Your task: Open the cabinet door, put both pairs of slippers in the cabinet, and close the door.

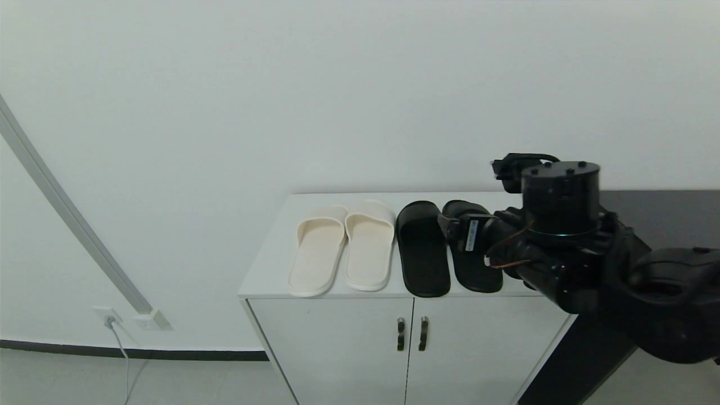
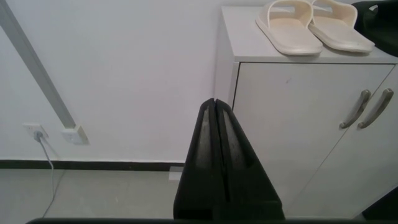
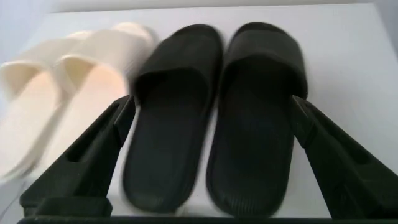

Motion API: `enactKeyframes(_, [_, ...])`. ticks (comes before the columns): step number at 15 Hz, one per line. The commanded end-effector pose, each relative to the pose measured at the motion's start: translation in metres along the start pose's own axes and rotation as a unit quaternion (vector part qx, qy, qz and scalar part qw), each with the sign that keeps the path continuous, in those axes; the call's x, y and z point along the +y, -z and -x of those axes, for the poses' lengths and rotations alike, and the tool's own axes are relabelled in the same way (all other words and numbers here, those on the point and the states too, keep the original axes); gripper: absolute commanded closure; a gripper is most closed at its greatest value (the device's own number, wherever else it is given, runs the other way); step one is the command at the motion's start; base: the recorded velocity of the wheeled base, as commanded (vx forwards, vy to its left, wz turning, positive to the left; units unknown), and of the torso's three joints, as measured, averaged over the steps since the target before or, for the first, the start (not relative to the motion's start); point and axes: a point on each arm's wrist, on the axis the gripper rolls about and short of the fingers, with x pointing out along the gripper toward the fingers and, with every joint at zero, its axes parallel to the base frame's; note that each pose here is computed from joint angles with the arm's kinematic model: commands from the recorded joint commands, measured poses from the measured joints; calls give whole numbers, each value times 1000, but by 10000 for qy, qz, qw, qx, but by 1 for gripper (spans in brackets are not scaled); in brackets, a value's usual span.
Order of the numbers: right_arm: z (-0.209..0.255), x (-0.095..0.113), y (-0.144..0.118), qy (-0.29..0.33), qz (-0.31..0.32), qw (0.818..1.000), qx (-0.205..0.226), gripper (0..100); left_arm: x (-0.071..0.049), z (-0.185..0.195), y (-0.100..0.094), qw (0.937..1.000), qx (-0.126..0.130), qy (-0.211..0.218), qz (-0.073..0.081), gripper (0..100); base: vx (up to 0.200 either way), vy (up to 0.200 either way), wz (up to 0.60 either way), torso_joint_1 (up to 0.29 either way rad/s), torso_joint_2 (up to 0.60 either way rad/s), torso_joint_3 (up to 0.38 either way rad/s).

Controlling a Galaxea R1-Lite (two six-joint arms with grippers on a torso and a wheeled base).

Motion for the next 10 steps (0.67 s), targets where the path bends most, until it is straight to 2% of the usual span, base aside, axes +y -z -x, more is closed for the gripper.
enactKeyframes(1, [-34,13,22,283,112,9995,122,0,0,0,0,10000,0,-8,1,100,0,0,0,0,0,0])
enactKeyframes(4, [-52,14,22,385,65,9992,41,0,0,0,0,10000,0,-8,1,100,0,0,0,0,0,0])
enactKeyframes(10, [-90,10,40,640,160,9977,166,0,0,0,0,10000,0,0,1,100,0,0,0,0,0,0])
